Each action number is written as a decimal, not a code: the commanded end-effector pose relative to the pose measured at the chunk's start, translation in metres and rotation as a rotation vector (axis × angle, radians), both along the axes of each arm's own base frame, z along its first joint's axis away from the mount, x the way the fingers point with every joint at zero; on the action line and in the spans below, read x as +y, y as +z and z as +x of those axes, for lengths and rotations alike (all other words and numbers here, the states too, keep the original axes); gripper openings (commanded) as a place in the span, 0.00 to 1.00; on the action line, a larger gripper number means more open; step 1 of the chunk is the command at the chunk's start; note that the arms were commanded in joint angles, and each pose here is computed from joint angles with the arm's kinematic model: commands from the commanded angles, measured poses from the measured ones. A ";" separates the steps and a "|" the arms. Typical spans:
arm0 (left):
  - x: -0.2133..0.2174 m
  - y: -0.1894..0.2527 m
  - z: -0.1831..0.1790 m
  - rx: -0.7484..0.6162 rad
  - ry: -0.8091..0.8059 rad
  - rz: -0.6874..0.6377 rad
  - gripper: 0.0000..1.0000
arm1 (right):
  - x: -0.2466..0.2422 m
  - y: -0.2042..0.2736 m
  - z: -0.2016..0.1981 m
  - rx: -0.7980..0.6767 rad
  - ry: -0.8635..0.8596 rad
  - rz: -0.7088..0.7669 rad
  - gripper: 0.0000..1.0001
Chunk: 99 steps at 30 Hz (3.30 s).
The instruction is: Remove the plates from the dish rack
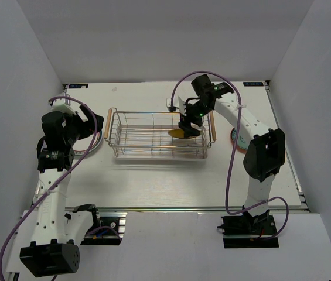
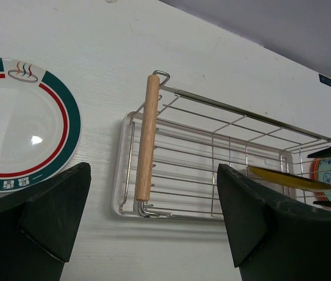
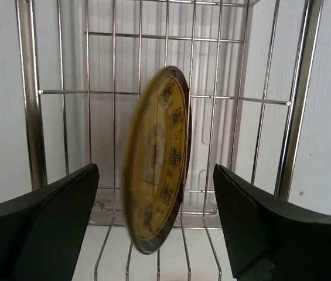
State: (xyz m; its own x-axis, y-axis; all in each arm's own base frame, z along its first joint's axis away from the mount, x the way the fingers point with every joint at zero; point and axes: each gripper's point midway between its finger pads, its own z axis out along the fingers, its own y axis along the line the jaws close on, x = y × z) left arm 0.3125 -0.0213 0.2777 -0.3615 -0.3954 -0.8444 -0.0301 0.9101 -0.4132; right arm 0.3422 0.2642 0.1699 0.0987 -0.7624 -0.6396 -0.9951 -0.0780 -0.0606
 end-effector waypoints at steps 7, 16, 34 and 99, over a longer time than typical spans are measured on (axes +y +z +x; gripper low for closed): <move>-0.001 0.007 0.000 -0.031 -0.009 -0.001 0.98 | -0.001 -0.002 0.010 -0.024 -0.068 -0.008 0.66; -0.001 0.005 0.000 -0.028 -0.009 0.000 0.98 | 0.004 0.002 0.001 0.011 -0.056 0.021 0.31; -0.002 0.009 -0.003 -0.042 -0.014 0.001 0.98 | 0.013 0.063 -0.022 0.003 0.017 0.139 0.00; 0.029 -0.010 -0.002 0.105 0.200 -0.020 0.98 | -0.228 -0.067 0.076 -0.034 -1.791 -0.277 0.51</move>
State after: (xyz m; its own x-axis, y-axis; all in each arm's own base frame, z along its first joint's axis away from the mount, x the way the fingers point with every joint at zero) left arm 0.3105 0.0028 0.2641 -0.3723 -0.4779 -0.7956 -0.2338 0.8779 -0.4179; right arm 0.4108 0.0312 0.0915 -0.8767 -0.0484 -0.4786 0.1089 0.9492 -0.2954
